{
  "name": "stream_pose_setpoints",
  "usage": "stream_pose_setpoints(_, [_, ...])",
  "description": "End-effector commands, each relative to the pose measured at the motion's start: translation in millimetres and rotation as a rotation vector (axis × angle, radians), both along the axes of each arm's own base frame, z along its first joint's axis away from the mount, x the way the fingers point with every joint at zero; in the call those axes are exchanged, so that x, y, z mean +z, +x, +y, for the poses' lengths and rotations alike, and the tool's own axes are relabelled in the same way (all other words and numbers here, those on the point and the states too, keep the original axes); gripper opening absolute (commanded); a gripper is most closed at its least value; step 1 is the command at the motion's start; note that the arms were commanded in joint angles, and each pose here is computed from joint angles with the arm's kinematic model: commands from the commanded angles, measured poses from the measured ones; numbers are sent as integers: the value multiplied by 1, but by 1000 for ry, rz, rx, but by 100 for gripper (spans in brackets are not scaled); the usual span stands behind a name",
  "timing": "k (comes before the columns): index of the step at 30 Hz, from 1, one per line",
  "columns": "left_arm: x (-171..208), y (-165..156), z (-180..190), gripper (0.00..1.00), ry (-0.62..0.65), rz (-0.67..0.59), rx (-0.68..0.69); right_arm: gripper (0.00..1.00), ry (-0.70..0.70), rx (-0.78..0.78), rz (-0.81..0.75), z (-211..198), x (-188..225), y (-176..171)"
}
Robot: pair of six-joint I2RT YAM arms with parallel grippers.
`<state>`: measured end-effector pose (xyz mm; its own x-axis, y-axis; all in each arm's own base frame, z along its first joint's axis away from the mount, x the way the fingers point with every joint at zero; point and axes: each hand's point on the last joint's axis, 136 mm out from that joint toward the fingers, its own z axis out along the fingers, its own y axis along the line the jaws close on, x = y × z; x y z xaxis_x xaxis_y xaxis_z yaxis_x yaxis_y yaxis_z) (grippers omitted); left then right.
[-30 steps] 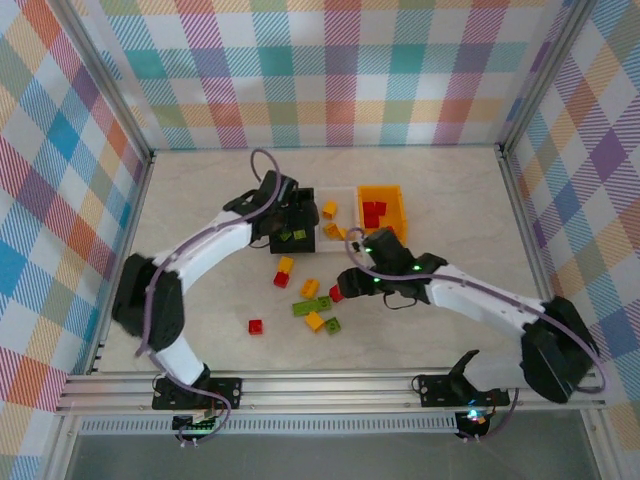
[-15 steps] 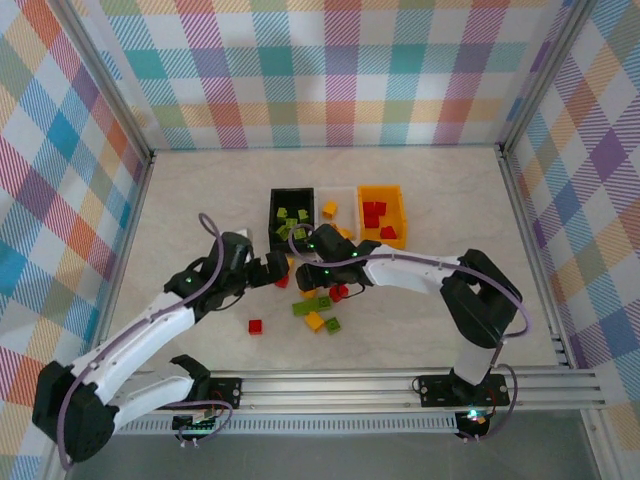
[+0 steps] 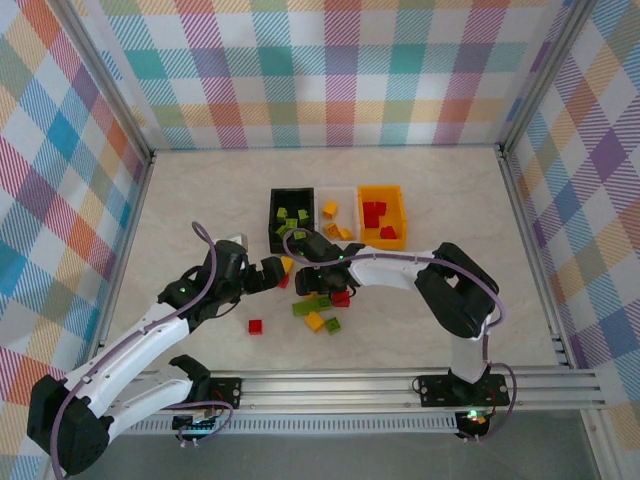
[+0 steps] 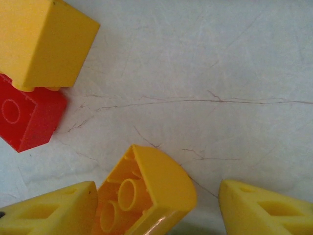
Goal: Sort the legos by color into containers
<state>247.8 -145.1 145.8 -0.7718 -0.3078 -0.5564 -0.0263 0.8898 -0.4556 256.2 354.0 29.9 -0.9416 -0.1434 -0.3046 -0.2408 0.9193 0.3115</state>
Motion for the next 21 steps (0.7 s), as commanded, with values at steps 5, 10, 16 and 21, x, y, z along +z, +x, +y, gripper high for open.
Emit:
stream_pose_setpoints(5, [-3, -2, 4, 100, 13, -4, 13, 52, 38, -10, 29, 11, 0, -3])
stream_pose_setpoints(10, [-2, -2, 5, 100, 17, -5, 14, 39, 71, 6, -9, 13, 10, 0])
stream_pose_setpoints(16, [-1, -2, 5, 100, 16, -5, 15, 32, 120, 40, -85, 16, 31, 4])
stream_pose_setpoints(21, [0, -3, 6, 100, 21, -4, 15, 31, 133, 52, -138, 11, 54, 9])
